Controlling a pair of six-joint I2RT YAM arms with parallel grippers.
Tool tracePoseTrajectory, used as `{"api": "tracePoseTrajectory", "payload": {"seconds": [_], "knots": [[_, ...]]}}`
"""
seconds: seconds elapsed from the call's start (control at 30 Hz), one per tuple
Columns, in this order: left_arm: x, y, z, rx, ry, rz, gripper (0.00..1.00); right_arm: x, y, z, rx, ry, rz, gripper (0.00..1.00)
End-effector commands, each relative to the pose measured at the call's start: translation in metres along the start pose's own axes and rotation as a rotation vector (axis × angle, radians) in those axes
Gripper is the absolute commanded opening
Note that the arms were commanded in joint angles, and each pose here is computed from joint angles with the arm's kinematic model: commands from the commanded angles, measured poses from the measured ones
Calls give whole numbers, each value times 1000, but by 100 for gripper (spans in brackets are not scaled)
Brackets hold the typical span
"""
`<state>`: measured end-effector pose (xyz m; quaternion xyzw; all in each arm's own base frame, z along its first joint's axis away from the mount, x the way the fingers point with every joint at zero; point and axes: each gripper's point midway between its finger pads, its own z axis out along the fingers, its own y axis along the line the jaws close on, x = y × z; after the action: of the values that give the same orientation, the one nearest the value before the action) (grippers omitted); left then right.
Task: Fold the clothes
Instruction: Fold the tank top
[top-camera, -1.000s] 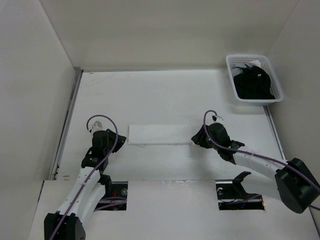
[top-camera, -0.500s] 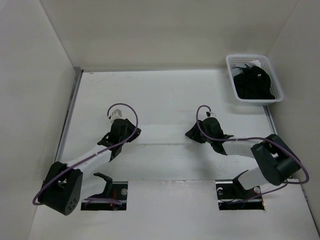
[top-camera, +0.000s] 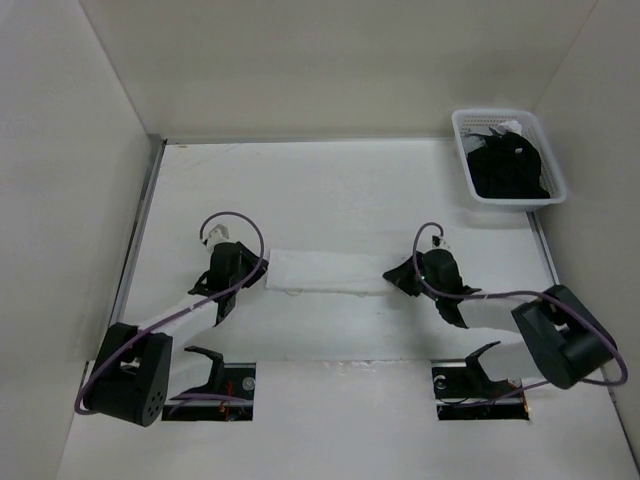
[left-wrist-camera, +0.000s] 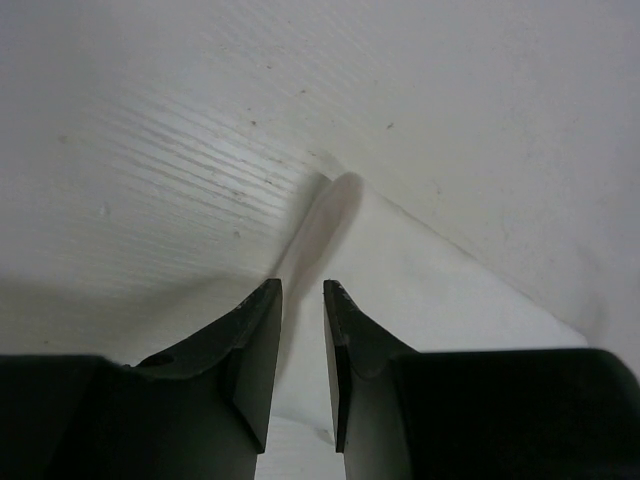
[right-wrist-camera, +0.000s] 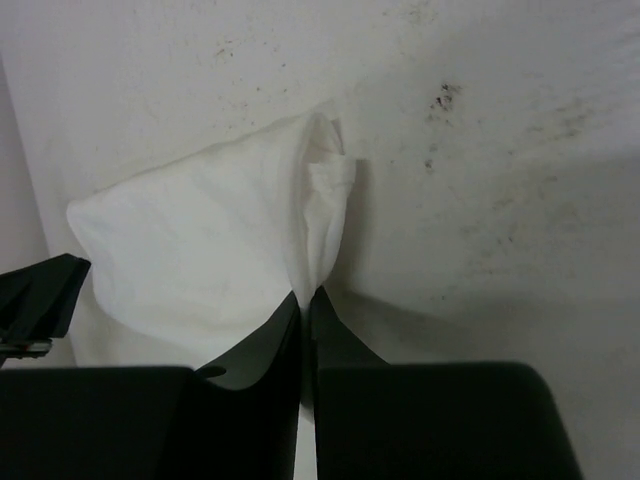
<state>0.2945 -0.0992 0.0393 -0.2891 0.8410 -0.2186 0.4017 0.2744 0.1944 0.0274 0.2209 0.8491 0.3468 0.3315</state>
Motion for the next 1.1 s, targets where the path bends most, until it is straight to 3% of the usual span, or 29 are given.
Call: {"api": "tracePoseTrajectory", "payload": {"seconds": [0.0,0.23,0.43,0.8,1.07], "knots": [[-5,-27,-10,106,-27,11,23,-19,9,-16,-12,-87,-18,7],[3,-46,-23,165,-6,9,23,-50,26,-66,69,-200,-189,9],[2,-63,-29,212,-1,8,24,-48,82,-79,41,-162,-328,10],[1,-77,-40,282,6,9,24,4,163,-13,95,22,-584,11],[-10,-78,-45,309,-28,-12,25,66,187,49,151,145,-706,15]]}}
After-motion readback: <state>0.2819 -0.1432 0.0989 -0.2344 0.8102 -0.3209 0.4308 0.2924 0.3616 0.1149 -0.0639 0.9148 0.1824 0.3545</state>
